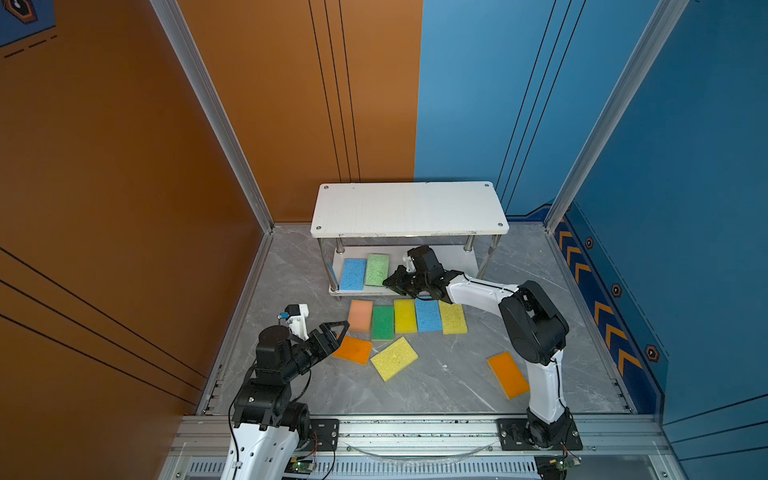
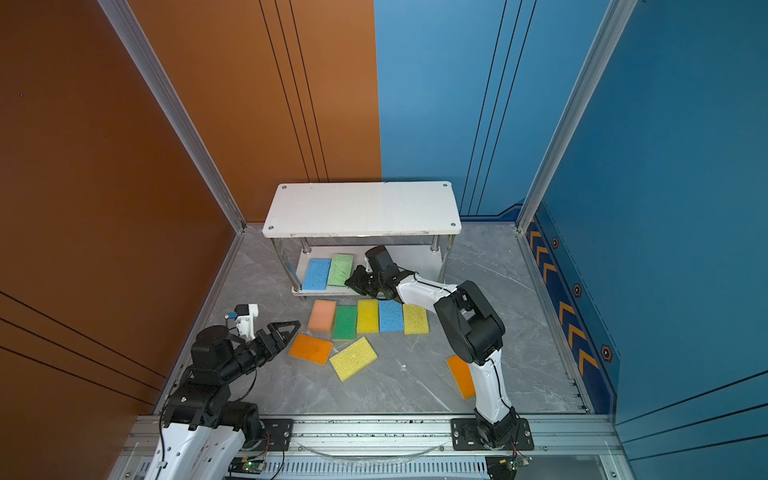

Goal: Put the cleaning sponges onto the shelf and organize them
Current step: 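Place the light green sponge beside the blue one with right gripper while left gripper retracts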

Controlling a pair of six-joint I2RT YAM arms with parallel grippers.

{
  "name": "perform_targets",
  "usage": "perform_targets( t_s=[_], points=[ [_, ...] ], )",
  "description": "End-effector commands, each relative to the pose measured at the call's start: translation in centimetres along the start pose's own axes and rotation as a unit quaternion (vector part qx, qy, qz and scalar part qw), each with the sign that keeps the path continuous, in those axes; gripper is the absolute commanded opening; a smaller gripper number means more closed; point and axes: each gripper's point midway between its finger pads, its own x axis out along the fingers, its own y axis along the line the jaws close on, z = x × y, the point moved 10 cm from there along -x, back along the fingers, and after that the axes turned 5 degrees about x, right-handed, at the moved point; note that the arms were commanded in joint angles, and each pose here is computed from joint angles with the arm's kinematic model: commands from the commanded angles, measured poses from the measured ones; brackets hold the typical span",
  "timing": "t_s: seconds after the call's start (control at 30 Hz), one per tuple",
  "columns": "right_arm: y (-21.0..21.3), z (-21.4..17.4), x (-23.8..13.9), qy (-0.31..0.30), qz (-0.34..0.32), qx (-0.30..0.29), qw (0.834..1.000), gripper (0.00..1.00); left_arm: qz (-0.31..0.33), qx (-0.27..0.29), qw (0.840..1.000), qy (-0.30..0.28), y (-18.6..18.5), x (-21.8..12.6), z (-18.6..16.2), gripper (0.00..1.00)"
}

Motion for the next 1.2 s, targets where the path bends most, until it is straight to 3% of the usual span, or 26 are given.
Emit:
perform_targets(
  t_s=[0.0,0.67,1.17],
  points=[
    [0.3,0.4,0.5,-0.003,0.015,0.001,1.0,0.13,-0.006,0.005,1.0,0.006,-0.1,-0.2,-0.1,0.74],
    [0.5,-0.1,0.7,0.003,0.017,-0.001,1.0,0.4,-0.005,0.0,1.0,0.008,0.2,-0.1,-0.3,0.74],
    [-0.5,-1.0,1.4,0.005,-0.027,-0.018,0.999,0.48,-0.011,-0.001,1.0,0.007,0.0,-0.2,-0.2,0.74]
  ],
)
